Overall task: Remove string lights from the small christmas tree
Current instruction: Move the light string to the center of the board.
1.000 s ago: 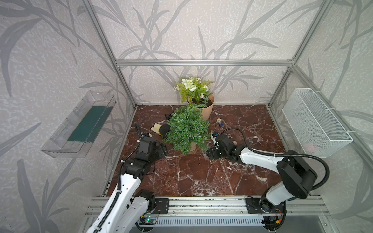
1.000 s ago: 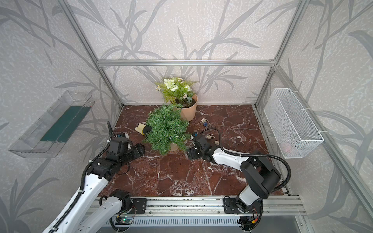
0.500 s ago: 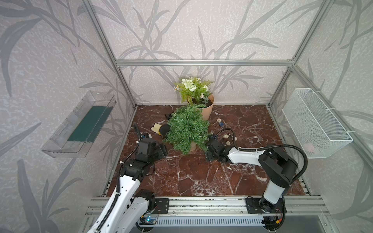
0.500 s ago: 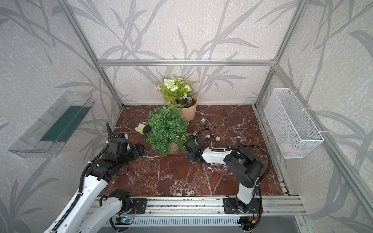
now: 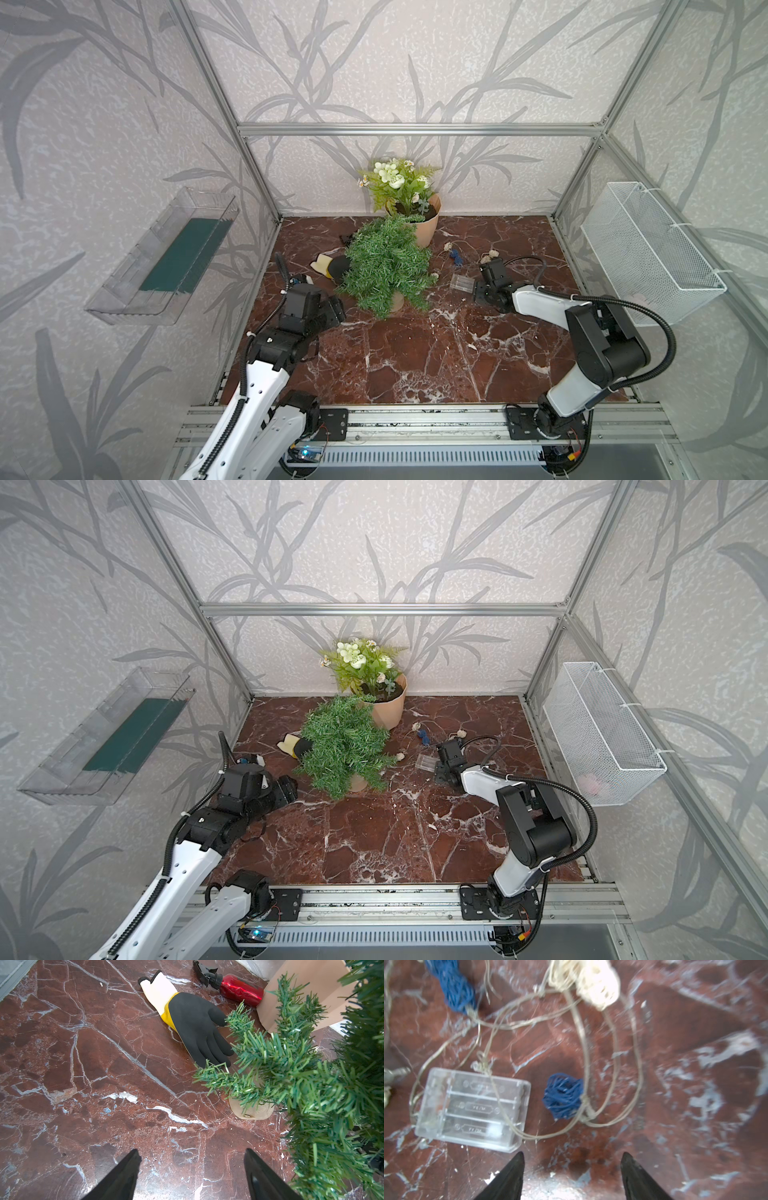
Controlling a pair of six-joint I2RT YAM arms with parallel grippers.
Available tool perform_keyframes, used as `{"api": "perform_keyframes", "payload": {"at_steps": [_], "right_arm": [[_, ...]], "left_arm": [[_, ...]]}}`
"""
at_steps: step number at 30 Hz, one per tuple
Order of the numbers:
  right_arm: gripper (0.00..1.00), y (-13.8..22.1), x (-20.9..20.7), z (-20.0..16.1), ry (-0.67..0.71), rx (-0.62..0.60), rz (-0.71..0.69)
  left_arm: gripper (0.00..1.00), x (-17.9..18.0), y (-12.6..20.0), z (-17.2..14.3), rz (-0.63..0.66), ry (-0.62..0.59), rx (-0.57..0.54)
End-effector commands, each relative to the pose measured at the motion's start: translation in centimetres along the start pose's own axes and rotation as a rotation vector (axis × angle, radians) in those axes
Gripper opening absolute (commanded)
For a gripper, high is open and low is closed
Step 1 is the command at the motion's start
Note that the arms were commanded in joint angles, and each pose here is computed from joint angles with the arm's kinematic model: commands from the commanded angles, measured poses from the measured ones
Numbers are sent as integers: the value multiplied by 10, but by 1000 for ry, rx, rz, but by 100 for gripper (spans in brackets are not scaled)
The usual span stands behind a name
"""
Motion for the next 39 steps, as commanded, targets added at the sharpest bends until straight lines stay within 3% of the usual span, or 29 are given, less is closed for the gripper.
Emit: {"api": "perform_keyframes", "payload": {"at_steps": [1, 6, 10, 17, 25, 33, 39], "right_arm": [[81, 22, 8, -3, 50, 7, 77], [89, 64, 39, 2, 145, -128, 169], [89, 69, 57, 32, 139, -204, 196], [90, 9, 99, 91, 152, -78, 227], [90, -62, 127, 124, 146, 29, 176], [91, -89, 96, 110, 196, 105, -45], [91, -92, 30, 90, 123, 215, -151]], "left_arm": [[80, 5, 0, -2, 23, 6, 0], [80, 3, -2, -2, 10, 16, 4], [80, -2, -6, -1, -13, 28, 19], [79, -9, -2, 1, -55, 48, 32], [79, -18, 10, 5, -104, 65, 40], [79, -20, 15, 9, -114, 64, 31], [79, -20, 16, 9, -118, 64, 30]]}}
Point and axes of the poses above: each gripper's point midway between its finger pads, its own y axis back along the fingers, its own x axis along the line the jaws close on, z = x × y, the point moved 6 cm from there along y, back along the fingers, and after that the axes turned 5 degrees about y, right-handed, at the moved point
